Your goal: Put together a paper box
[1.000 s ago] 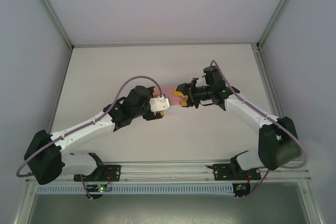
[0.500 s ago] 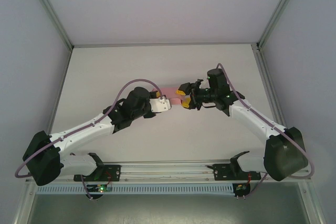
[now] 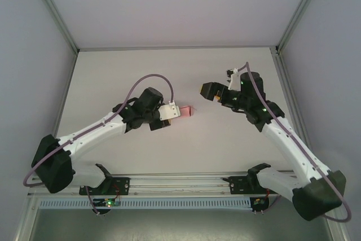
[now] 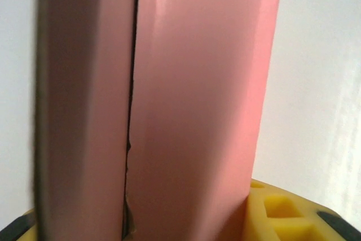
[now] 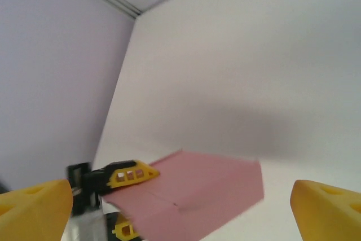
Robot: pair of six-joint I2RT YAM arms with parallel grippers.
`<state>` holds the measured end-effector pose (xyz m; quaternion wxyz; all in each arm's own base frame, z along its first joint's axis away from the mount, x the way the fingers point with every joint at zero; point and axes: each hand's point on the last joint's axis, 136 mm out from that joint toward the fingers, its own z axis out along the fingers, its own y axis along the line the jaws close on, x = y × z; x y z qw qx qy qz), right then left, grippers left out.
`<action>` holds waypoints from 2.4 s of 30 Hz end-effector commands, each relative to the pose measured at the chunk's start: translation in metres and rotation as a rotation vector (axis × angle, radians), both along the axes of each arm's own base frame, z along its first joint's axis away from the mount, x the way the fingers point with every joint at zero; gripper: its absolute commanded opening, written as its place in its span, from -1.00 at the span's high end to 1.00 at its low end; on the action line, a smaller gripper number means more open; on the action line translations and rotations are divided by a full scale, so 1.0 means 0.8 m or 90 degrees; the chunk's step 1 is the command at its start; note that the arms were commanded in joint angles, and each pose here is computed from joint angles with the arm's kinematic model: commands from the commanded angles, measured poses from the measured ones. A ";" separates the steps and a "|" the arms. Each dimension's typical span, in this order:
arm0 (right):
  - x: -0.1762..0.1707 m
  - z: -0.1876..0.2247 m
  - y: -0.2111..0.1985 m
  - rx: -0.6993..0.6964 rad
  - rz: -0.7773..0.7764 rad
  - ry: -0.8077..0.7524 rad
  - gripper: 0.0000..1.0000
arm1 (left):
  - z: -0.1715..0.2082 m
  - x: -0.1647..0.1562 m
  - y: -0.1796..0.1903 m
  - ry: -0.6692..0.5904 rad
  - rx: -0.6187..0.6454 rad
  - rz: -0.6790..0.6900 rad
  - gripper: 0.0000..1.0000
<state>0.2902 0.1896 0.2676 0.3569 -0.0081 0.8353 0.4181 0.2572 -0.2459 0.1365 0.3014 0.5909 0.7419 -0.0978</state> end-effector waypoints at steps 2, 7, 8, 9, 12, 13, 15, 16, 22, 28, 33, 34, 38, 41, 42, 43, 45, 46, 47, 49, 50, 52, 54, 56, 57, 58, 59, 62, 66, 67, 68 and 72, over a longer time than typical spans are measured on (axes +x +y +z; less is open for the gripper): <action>-0.009 0.019 0.009 -0.059 0.102 -0.240 -0.93 | -0.042 -0.046 0.019 0.206 0.038 0.024 0.22; -0.021 -0.048 0.017 -0.265 0.138 -0.162 -0.73 | -0.064 -0.034 0.015 0.253 0.041 0.051 0.22; -0.026 -0.060 0.023 -0.284 0.156 -0.145 -0.71 | -0.066 -0.032 0.014 0.261 0.041 0.050 0.17; -0.031 -0.072 0.031 -0.296 0.178 -0.129 -0.65 | -0.070 -0.031 0.013 0.269 0.045 0.050 0.13; -0.032 -0.099 0.041 -0.334 0.195 -0.089 -0.46 | -0.081 -0.024 0.013 0.285 0.058 0.058 0.04; -0.032 -0.106 0.044 -0.347 0.198 -0.084 -0.41 | -0.083 -0.022 0.013 0.290 0.061 0.059 0.03; -0.027 -0.116 0.049 -0.372 0.202 -0.077 -0.34 | -0.087 -0.019 0.012 0.300 0.068 0.062 0.02; -0.024 -0.119 0.051 -0.381 0.201 -0.074 -0.31 | -0.088 -0.017 0.011 0.303 0.069 0.063 0.02; -0.005 -0.132 0.055 -0.426 0.201 -0.075 -0.25 | -0.088 -0.016 0.007 0.313 0.064 0.055 0.02; 0.009 -0.147 0.067 -0.456 0.239 -0.070 0.05 | -0.087 -0.016 0.006 0.309 0.059 0.050 0.02; 0.001 -0.154 0.082 -0.432 0.268 -0.039 0.49 | -0.087 -0.011 0.003 0.307 0.054 0.055 0.02; -0.001 -0.155 0.085 -0.426 0.267 -0.031 0.50 | -0.088 -0.009 0.002 0.305 0.054 0.054 0.02; -0.012 -0.162 0.097 -0.399 0.275 0.017 0.75 | -0.085 -0.001 -0.002 0.296 0.052 0.061 0.02; -0.016 -0.161 0.107 -0.379 0.268 0.051 1.00 | -0.082 0.004 -0.004 0.290 0.045 0.062 0.01; -0.017 -0.159 0.111 -0.369 0.265 0.060 1.00 | -0.083 0.005 -0.005 0.290 0.044 0.063 0.01; -0.020 -0.156 0.117 -0.359 0.272 0.066 1.00 | -0.083 0.006 -0.005 0.289 0.044 0.064 0.01; -0.024 -0.152 0.121 -0.359 0.271 0.066 1.00 | -0.082 0.005 -0.006 0.292 0.041 0.063 0.01; -0.025 -0.154 0.121 -0.361 0.263 0.068 1.00 | -0.083 0.005 -0.006 0.292 0.043 0.064 0.02; -0.025 -0.155 0.120 -0.356 0.250 0.077 1.00 | -0.083 0.006 -0.005 0.290 0.044 0.066 0.01; -0.024 -0.161 0.120 -0.346 0.231 0.082 1.00 | -0.082 0.007 -0.005 0.286 0.044 0.071 0.01; -0.025 -0.167 0.117 -0.342 0.219 0.089 1.00 | -0.083 0.008 -0.005 0.285 0.044 0.072 0.01; -0.028 -0.181 0.115 -0.324 0.205 0.099 1.00 | -0.083 0.009 -0.005 0.284 0.043 0.078 0.01; -0.027 -0.194 0.106 -0.327 0.174 0.095 1.00 | -0.083 0.012 -0.005 0.281 0.039 0.085 0.01; -0.028 -0.205 0.097 -0.359 0.167 0.057 1.00 | -0.083 0.013 -0.006 0.282 0.039 0.088 0.00; -0.027 -0.210 0.092 -0.372 0.163 0.033 1.00 | -0.081 0.014 -0.007 0.282 0.037 0.089 -0.01; -0.027 -0.213 0.088 -0.384 0.156 0.015 1.00 | -0.081 0.016 -0.006 0.281 0.038 0.094 -0.02; -0.026 -0.213 0.085 -0.387 0.150 0.000 1.00 | -0.079 0.016 -0.006 0.281 0.040 0.095 -0.04; -0.022 -0.203 0.082 -0.384 0.127 -0.042 1.00 | -0.067 0.022 -0.009 0.275 0.033 0.108 -0.12; -0.017 -0.190 0.077 -0.419 0.095 -0.074 1.00 | -0.038 0.024 -0.017 0.271 -0.003 0.113 -0.71; -0.017 -0.188 0.077 -0.424 0.090 -0.077 1.00 | -0.029 0.024 -0.018 0.264 -0.013 0.114 -1.00; -0.017 -0.187 0.077 -0.426 0.085 -0.074 1.00 | -0.018 0.023 -0.019 0.257 -0.027 0.118 -1.00; -0.018 -0.188 0.075 -0.429 0.071 -0.063 1.00 | 0.016 0.026 -0.008 0.210 -0.057 0.162 -1.00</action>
